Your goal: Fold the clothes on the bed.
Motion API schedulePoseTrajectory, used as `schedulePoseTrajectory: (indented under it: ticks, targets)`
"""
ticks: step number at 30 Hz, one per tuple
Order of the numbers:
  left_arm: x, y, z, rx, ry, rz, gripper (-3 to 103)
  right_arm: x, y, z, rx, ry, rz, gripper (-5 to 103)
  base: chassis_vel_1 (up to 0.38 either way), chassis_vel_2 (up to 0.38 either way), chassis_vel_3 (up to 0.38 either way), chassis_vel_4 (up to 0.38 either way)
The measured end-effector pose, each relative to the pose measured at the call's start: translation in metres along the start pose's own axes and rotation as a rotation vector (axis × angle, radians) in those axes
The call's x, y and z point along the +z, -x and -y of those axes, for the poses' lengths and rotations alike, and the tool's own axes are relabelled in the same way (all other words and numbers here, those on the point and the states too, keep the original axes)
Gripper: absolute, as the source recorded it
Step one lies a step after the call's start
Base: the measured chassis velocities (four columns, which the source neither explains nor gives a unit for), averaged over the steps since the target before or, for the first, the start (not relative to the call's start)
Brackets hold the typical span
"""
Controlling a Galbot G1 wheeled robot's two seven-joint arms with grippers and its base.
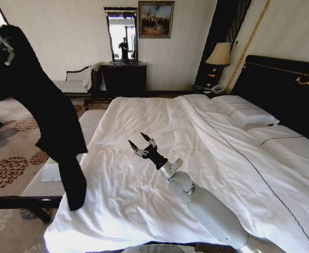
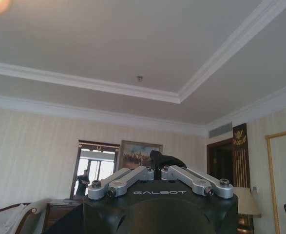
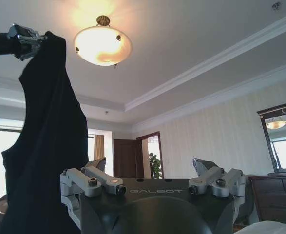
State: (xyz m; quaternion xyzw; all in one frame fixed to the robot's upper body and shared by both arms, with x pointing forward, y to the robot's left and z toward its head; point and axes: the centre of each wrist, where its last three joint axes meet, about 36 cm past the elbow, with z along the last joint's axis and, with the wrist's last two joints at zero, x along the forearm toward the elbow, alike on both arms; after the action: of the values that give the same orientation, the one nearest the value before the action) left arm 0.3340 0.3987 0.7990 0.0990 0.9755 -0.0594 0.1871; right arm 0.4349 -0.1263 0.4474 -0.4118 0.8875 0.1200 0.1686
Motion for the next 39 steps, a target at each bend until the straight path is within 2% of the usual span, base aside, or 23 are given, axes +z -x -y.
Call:
schedulePoseTrajectory:
  ticks: [3,5,7,10,13,15,22,26,36,37,39]
  targets:
    - [0.008,-0.001,0.002,-0.003,-0.005,-0.014,1,0.003,0.003,-0.004,-0.016,0.011,0.003,99,0.000,0.000,0.000,0.000]
    - [0.022,-0.001,-0.003,-0.020,-0.035,-0.030,1,0.016,0.013,-0.017,-0.053,0.045,0.004,100,0.000,0.000,0.000,0.000]
    - [0.024,0.000,-0.004,-0.025,-0.043,-0.033,1,0.018,0.015,-0.019,-0.057,0.051,0.004,100,0.000,0.000,0.000,0.000]
    - [0.040,0.006,-0.011,-0.052,-0.103,-0.051,1,0.036,0.030,-0.040,-0.108,0.110,-0.006,100,0.000,0.000,0.000,0.000]
    - [0.046,0.010,-0.014,-0.060,-0.130,-0.057,1,0.045,0.041,-0.048,-0.130,0.137,-0.013,100,0.000,0.000,0.000,0.000]
    - [0.055,0.014,-0.018,-0.068,-0.168,-0.067,1,0.064,0.060,-0.062,-0.159,0.185,-0.037,100,0.000,0.000,0.000,0.000]
    - [0.069,0.017,-0.024,-0.090,-0.211,-0.078,1,0.089,0.075,-0.085,-0.193,0.247,-0.091,100,0.000,0.000,0.000,0.000]
    - [0.076,0.016,-0.026,-0.106,-0.232,-0.084,1,0.096,0.067,-0.109,-0.228,0.282,-0.126,100,0.000,0.000,0.000,0.000]
    - [0.071,0.013,-0.019,-0.089,-0.231,-0.075,1,0.124,0.047,-0.122,-0.234,0.253,-0.204,100,0.000,0.000,0.000,0.000]
    - [0.070,0.013,-0.019,-0.088,-0.230,-0.074,1,0.126,0.047,-0.124,-0.229,0.237,-0.215,100,0.000,0.000,0.000,0.000]
    - [0.066,0.011,-0.019,-0.085,-0.230,-0.072,1,0.132,0.050,-0.131,-0.196,0.161,-0.243,100,0.000,0.000,0.000,0.000]
